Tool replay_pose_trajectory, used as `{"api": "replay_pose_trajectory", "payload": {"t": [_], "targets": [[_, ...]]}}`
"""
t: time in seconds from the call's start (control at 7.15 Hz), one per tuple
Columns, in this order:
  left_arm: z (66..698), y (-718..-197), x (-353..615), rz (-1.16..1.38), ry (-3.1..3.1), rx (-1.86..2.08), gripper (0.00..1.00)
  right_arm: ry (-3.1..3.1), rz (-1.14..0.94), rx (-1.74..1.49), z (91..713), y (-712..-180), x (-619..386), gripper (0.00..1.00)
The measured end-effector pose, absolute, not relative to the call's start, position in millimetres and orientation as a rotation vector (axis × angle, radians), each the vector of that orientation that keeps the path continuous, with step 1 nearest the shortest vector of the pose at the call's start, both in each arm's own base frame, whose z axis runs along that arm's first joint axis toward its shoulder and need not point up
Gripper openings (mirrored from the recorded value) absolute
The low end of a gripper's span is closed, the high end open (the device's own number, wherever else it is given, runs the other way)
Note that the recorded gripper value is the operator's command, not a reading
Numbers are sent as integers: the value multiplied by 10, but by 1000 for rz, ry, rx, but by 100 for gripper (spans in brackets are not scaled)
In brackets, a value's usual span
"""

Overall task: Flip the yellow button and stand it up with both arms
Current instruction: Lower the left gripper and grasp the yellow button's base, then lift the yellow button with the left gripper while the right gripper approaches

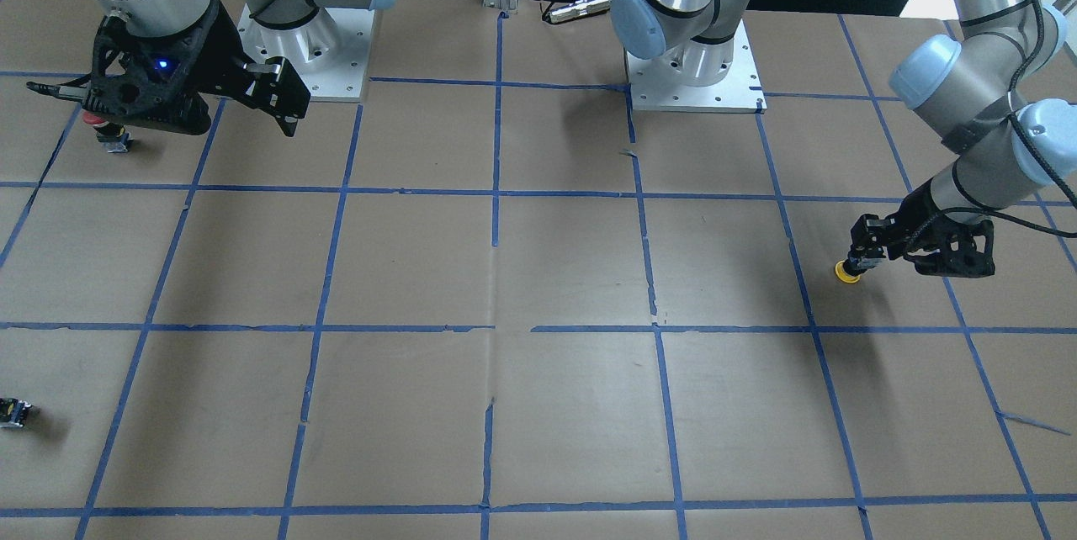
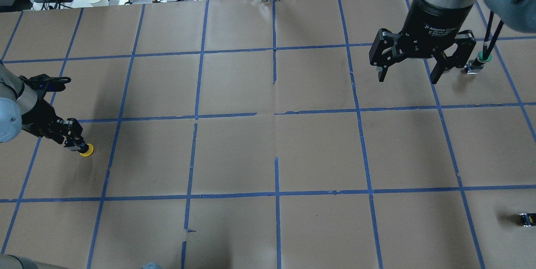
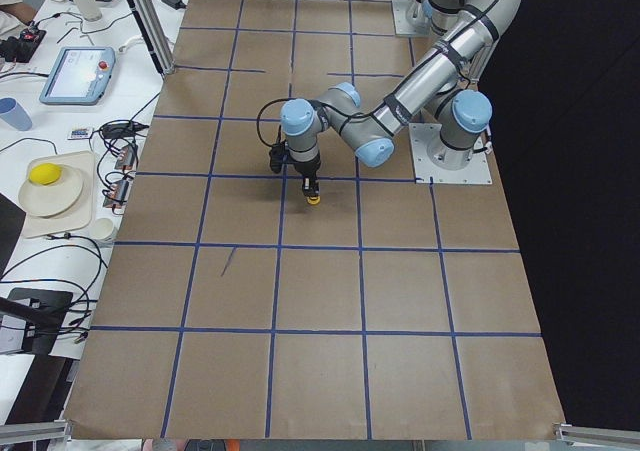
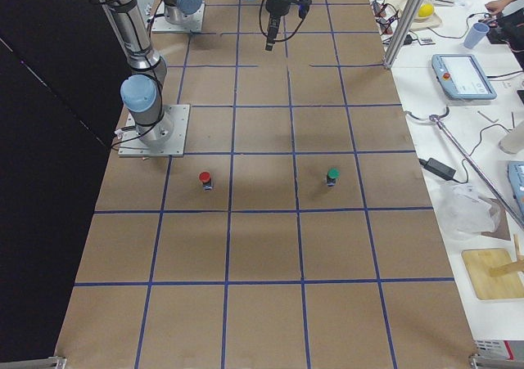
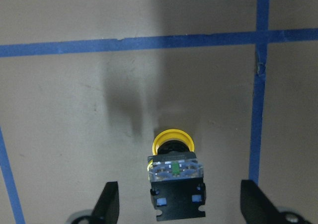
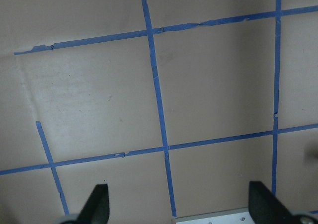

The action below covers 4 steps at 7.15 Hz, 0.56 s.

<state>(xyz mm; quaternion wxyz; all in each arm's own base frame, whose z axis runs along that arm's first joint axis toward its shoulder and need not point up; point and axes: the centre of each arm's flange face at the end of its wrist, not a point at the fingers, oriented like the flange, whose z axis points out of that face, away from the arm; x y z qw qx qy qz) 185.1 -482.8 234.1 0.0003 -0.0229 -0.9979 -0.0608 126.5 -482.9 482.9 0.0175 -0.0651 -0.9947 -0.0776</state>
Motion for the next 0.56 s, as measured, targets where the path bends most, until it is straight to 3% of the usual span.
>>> {"api": "replay_pose_trajectory", "payload": {"t": [0.14,0.28,0.56], "targets": [[2329,-4827,1854,-195,-3133,-73,58,-3094,-250,-208,4806,-4849,1254,100],[2326,-4826,1855,-196,-3132,-74,51,-3093,-255,-233,4796,-4861,1242,100],[2327,-4826,1856,-195,-3132,-77,21,-3072,-254,-402,4809,-4858,1229,100]]}}
